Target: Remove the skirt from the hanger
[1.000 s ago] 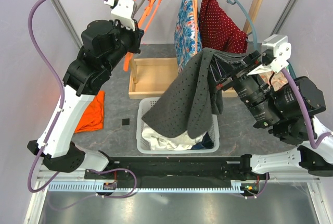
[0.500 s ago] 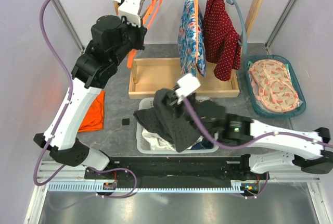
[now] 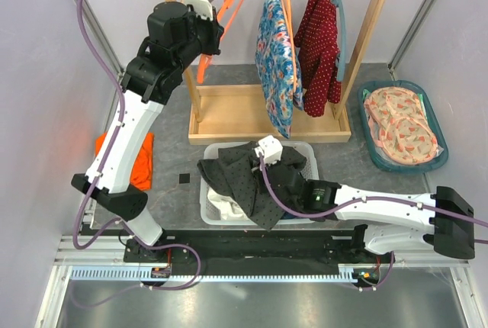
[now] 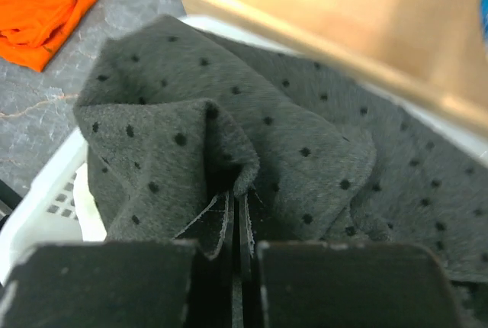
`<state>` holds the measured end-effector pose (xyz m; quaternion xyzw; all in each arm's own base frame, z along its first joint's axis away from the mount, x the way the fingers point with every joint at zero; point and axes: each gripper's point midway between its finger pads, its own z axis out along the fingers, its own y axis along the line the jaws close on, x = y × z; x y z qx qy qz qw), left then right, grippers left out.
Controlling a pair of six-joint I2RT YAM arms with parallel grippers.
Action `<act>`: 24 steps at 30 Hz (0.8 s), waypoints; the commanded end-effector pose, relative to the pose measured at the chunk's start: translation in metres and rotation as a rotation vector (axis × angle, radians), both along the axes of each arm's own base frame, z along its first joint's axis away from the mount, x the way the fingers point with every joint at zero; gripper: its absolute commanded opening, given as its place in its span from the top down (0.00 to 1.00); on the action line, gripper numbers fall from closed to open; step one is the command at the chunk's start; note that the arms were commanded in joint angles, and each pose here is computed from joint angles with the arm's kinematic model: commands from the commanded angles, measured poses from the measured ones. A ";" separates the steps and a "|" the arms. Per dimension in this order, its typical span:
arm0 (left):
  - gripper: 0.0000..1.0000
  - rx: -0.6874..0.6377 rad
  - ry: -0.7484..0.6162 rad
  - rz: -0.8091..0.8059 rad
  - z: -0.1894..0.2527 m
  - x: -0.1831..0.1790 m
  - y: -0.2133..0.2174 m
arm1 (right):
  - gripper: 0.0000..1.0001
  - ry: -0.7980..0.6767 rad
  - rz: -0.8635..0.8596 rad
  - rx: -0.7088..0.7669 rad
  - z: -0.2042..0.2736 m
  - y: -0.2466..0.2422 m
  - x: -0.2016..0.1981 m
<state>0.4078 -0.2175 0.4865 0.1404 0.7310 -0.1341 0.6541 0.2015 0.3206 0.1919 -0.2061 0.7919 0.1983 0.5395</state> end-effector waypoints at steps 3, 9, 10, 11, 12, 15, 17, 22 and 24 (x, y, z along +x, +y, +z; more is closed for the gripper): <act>0.98 -0.134 -0.021 -0.012 0.024 0.017 0.007 | 1.00 0.151 -0.017 0.135 -0.043 -0.005 -0.012; 0.98 -0.152 0.007 -0.029 0.016 0.029 0.003 | 1.00 0.224 -0.037 0.165 -0.076 -0.012 -0.021; 0.98 -0.152 0.016 -0.036 0.013 0.030 0.001 | 1.00 0.225 -0.043 0.167 -0.077 -0.013 -0.021; 0.98 -0.151 0.027 -0.035 0.009 0.032 0.000 | 1.00 0.227 -0.046 0.165 -0.079 -0.014 -0.021; 0.98 -0.146 0.040 -0.030 0.003 0.034 -0.001 | 1.00 0.230 -0.046 0.163 -0.080 -0.015 -0.022; 0.98 -0.129 0.061 -0.011 -0.008 0.039 0.001 | 1.00 0.235 -0.062 0.159 -0.082 -0.018 -0.021; 0.98 -0.119 0.069 -0.004 -0.013 0.038 0.003 | 1.00 0.249 -0.080 0.129 -0.088 -0.024 -0.022; 0.90 -0.107 0.049 0.007 -0.005 0.029 0.010 | 1.00 0.325 -0.173 0.029 -0.096 -0.040 -0.025; 0.64 -0.103 0.021 0.013 0.004 0.024 0.015 | 0.94 0.366 -0.193 -0.052 -0.105 -0.052 -0.031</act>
